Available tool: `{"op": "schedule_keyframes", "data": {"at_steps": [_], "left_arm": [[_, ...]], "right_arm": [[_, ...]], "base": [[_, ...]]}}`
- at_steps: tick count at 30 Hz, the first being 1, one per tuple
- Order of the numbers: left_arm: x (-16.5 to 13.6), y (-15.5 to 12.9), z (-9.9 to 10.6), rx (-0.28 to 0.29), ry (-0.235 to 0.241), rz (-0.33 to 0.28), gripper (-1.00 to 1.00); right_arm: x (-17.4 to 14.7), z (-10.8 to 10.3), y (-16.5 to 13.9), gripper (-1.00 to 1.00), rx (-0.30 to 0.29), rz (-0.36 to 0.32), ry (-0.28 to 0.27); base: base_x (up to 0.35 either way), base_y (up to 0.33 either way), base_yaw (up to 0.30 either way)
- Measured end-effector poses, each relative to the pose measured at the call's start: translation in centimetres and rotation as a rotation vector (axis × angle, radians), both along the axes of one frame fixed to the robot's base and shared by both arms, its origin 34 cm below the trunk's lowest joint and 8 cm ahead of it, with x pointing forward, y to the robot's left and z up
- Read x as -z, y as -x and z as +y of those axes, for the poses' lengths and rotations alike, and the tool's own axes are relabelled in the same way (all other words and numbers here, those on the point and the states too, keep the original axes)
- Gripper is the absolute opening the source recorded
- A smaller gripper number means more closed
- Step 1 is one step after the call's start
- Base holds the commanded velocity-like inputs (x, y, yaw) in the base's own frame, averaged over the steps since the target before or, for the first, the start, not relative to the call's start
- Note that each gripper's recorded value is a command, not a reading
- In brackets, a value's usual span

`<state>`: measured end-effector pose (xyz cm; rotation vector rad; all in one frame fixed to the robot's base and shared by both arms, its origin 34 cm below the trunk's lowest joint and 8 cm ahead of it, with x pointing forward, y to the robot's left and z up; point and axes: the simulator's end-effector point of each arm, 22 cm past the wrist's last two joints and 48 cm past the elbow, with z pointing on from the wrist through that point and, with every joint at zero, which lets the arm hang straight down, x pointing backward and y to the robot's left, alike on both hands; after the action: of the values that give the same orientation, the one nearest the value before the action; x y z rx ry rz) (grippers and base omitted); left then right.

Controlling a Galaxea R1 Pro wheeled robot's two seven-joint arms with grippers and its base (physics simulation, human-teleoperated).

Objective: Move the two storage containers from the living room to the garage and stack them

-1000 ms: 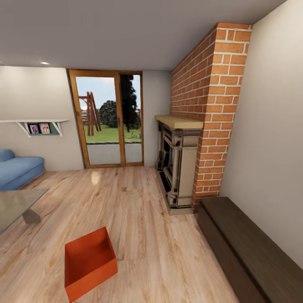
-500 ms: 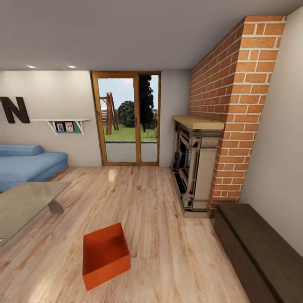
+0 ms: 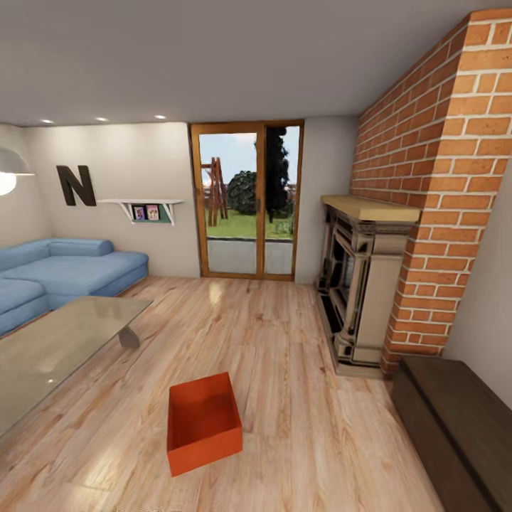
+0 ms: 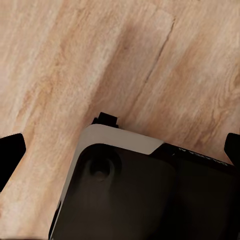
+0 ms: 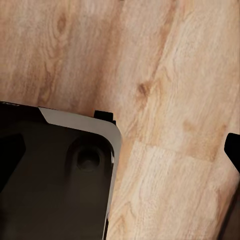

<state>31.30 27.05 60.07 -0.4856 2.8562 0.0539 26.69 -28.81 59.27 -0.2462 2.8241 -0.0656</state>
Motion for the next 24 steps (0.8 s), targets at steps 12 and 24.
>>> {"op": "schedule_keyframes", "data": {"at_steps": [12, 24], "left_arm": [[0.0, 0.0, -0.05, 0.001, 0.0, 0.0, 1.0], [0.01, 0.03, -0.1, -0.001, 0.002, 0.001, 1.0]], "right_arm": [[0.01, -0.01, 0.03, 1.0, 0.002, 0.001, 0.0], [0.02, 0.01, 0.05, 1.0, 0.003, 0.002, -0.001]], "base": [[0.0, 0.0, 0.27], [0.0, 0.0, 0.27]]}}
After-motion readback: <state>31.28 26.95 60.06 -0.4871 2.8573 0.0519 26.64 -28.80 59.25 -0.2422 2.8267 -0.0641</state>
